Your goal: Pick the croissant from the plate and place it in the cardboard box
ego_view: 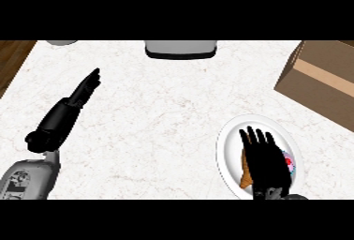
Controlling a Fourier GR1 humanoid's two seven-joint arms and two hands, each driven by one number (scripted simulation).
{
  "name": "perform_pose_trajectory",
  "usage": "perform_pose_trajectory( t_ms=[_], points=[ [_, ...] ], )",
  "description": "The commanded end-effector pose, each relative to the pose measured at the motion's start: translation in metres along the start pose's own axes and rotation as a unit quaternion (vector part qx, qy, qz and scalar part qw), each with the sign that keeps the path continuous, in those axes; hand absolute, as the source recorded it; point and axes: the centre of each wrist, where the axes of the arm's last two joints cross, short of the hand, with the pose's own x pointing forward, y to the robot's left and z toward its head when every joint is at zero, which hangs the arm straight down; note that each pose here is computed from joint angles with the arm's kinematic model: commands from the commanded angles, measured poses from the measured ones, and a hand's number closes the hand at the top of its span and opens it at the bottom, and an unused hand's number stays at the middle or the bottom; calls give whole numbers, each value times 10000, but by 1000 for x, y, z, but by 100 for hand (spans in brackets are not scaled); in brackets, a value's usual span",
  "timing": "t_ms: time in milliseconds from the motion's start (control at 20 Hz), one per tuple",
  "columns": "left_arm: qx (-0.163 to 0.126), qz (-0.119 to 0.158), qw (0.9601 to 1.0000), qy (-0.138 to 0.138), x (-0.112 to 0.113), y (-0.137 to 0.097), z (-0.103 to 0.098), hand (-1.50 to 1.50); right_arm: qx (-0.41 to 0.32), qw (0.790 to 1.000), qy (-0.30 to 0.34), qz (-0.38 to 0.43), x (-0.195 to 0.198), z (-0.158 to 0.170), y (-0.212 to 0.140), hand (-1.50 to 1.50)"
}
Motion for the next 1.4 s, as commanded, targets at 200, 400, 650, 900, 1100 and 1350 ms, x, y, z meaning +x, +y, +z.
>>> perform_pose_trajectory(
  t_ms=[200, 400, 650, 900, 1100, 1350],
  points=[
    [-1, -25, 10000, 55, -7, -1, -7, 0, -146, 9970, -735, 200, -2, -7, 20, 150],
    [-23, -82, 10000, -43, 12, 8, 15, 0, -631, 9939, -846, 328, -1, -18, 24, 150],
    [-25, -26, 10000, -9, -6, -12, -6, 0, -1150, 9868, -1017, 514, 9, -17, 13, 150],
    [-69, 43, 9999, -68, -2, 5, -4, 0, -1157, 9555, -2706, -209, -25, -42, -12, 150],
    [-119, -19, 9999, -26, 4, 1, -4, 0, -1456, 9133, -3752, -628, -53, -52, -37, 150],
    [-48, -34, 10000, 66, -1, 16, -3, 0, -2305, 8861, -3997, -433, -74, -36, -87, 150]
  ],
)
